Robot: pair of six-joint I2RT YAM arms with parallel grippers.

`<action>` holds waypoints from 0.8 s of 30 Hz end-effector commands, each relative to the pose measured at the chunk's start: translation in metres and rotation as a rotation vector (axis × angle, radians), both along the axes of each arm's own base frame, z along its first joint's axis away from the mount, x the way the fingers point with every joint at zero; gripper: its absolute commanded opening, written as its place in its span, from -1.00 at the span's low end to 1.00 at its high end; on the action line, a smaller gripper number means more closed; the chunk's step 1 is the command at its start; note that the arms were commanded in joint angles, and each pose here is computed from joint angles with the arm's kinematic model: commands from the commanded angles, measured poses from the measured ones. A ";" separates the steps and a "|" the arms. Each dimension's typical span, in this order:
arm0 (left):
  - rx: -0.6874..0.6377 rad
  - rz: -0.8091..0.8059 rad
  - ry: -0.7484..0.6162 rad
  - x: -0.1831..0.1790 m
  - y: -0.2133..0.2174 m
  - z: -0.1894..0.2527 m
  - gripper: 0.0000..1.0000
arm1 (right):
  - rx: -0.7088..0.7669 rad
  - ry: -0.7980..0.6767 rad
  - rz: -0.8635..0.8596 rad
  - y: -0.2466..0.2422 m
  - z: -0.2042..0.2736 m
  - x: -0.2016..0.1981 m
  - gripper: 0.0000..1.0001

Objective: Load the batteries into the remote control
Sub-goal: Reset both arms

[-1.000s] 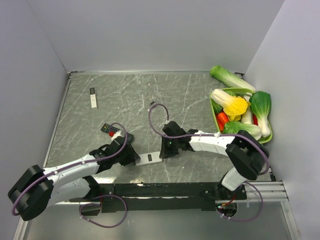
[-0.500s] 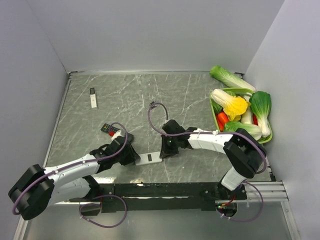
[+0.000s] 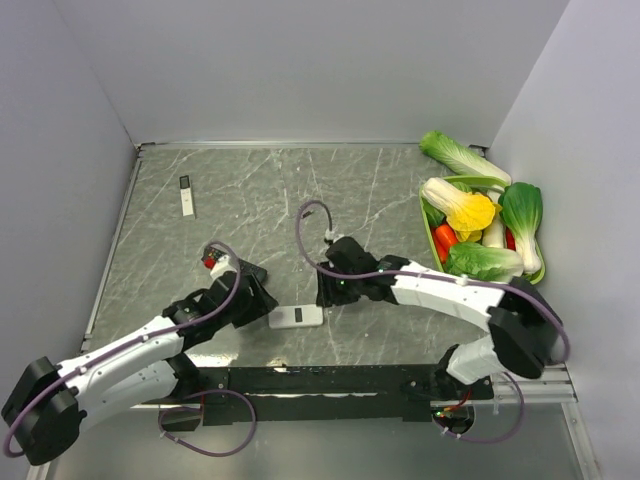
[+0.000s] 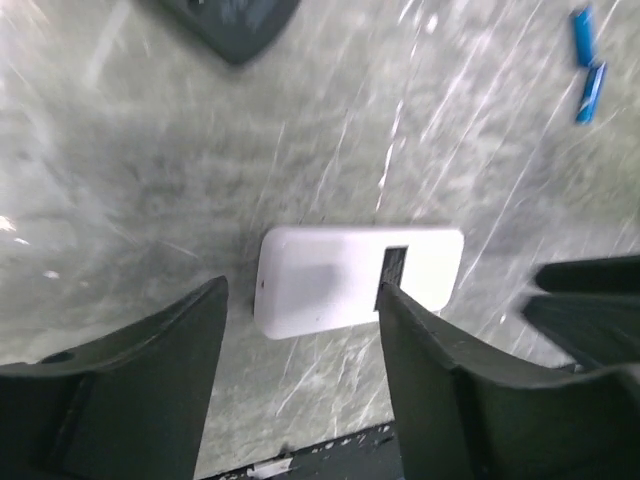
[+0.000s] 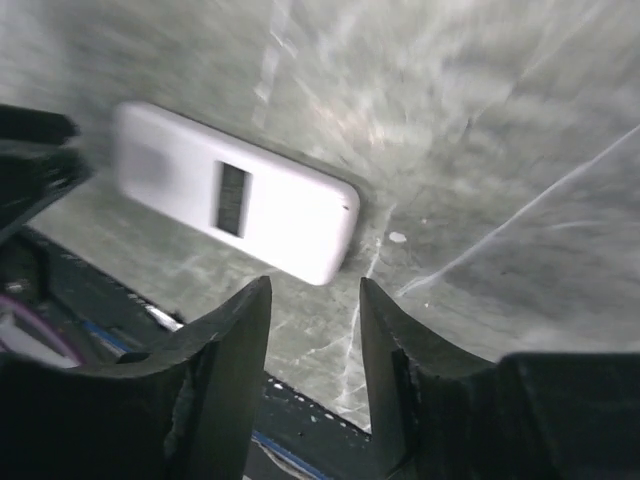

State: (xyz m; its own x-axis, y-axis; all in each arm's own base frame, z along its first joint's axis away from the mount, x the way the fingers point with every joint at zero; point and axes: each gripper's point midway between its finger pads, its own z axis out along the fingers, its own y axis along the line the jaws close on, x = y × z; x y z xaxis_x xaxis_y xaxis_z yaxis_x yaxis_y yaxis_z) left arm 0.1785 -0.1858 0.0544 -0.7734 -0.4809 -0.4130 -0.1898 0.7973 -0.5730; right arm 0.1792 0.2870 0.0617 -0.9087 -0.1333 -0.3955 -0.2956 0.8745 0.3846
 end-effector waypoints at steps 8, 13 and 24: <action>0.121 0.185 -0.223 0.039 0.049 0.078 0.99 | 0.054 -0.393 -0.083 -0.058 0.085 0.059 0.39; 0.177 0.328 -0.361 0.047 0.095 0.133 0.99 | 0.011 -0.550 -0.255 -0.119 0.116 0.073 0.90; 0.199 0.570 -0.743 0.003 0.192 0.269 0.99 | -0.087 -0.922 -0.640 -0.240 0.197 0.048 0.99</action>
